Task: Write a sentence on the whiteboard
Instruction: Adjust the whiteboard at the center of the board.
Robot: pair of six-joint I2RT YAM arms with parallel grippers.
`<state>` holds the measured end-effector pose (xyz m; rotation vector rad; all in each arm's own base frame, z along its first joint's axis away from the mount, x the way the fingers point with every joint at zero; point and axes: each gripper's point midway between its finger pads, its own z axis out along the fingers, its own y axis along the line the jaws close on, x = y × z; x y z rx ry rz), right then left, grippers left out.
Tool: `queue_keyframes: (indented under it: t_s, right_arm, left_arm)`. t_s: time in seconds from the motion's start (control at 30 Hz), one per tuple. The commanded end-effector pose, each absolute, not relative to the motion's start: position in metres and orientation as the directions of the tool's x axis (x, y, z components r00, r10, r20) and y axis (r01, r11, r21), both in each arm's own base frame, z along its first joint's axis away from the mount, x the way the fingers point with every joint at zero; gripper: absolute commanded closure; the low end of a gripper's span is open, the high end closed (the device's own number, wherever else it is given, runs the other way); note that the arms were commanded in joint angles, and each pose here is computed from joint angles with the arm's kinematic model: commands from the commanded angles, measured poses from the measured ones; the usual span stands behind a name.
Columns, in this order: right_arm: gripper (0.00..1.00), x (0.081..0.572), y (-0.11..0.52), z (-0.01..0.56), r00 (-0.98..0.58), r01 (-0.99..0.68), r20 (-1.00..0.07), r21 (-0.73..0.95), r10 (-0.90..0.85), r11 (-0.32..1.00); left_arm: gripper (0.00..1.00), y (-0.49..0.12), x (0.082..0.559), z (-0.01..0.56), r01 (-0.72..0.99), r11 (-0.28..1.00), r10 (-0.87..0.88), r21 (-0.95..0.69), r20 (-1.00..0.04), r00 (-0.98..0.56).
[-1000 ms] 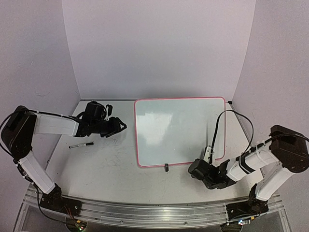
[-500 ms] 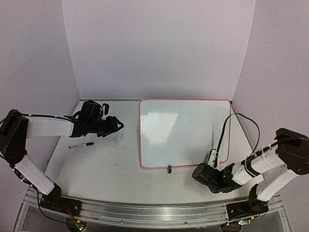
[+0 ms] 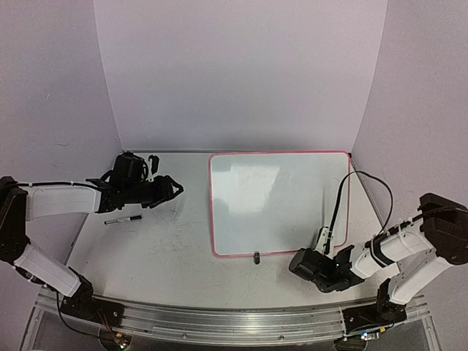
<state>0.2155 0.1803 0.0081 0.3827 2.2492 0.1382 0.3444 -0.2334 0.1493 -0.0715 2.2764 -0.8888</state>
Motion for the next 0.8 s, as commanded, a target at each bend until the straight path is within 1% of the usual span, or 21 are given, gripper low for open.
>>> queue_keyframes:
  t_s: [0.0,0.03,0.07,0.17,0.23,0.33,0.43,0.5,0.57,0.6,0.67,0.77]
  right_arm:
    - [0.62,0.205,0.165,0.004,-0.629,0.265,-0.723,0.149,0.288,0.953]
    - [0.54,0.203,0.166,0.004,-0.635,0.259,-0.719,0.146,0.283,0.955]
    - [0.49,0.201,0.167,0.006,-0.641,0.251,-0.716,0.145,0.276,0.957]
    - [0.37,0.195,0.171,0.015,-0.666,0.224,-0.706,0.120,0.242,0.967]
    - [0.31,0.191,0.175,0.023,-0.684,0.210,-0.691,0.121,0.234,0.970]
    - [0.25,0.188,0.180,0.043,-0.697,0.175,-0.677,0.160,0.237,0.972]
    - [0.21,0.190,0.185,0.068,-0.684,0.111,-0.695,0.204,0.223,0.973]
    - [0.17,0.193,0.191,0.088,-0.669,0.033,-0.723,0.204,0.173,0.978]
    - [0.14,0.195,0.198,0.105,-0.653,-0.062,-0.753,0.165,0.085,0.984]
    - [0.12,0.196,0.203,0.113,-0.645,-0.097,-0.762,0.159,0.059,0.982]
    - [0.09,0.196,0.214,0.129,-0.624,-0.186,-0.781,0.150,0.001,0.971]
    - [0.03,0.195,0.233,0.152,-0.587,-0.307,-0.808,0.164,-0.051,0.937]
  left_arm:
    - [0.40,-0.229,0.345,0.165,0.200,0.764,-0.294,-0.613,-0.608,-0.738]
    - [0.40,-0.228,0.345,0.166,0.202,0.765,-0.294,-0.611,-0.610,-0.736]
    - [0.39,-0.228,0.346,0.167,0.202,0.768,-0.293,-0.608,-0.614,-0.733]
    - [0.37,-0.225,0.349,0.172,0.200,0.782,-0.292,-0.591,-0.630,-0.719]
    - [0.36,-0.221,0.352,0.174,0.185,0.803,-0.286,-0.567,-0.638,-0.715]
    - [0.33,-0.211,0.359,0.174,0.147,0.846,-0.275,-0.513,-0.654,-0.704]
    - [0.30,-0.201,0.367,0.166,0.097,0.876,-0.275,-0.473,-0.654,-0.704]
    - [0.29,-0.196,0.374,0.157,0.064,0.883,-0.285,-0.465,-0.639,-0.715]
    - [0.28,-0.190,0.383,0.148,0.024,0.886,-0.305,-0.464,-0.620,-0.723]
    - [0.26,-0.184,0.389,0.144,-0.011,0.888,-0.327,-0.459,-0.616,-0.717]
    - [0.23,-0.178,0.397,0.136,-0.058,0.885,-0.360,-0.462,-0.599,-0.715]
    - [0.21,-0.182,0.403,0.123,-0.092,0.886,-0.364,-0.455,-0.558,-0.746]
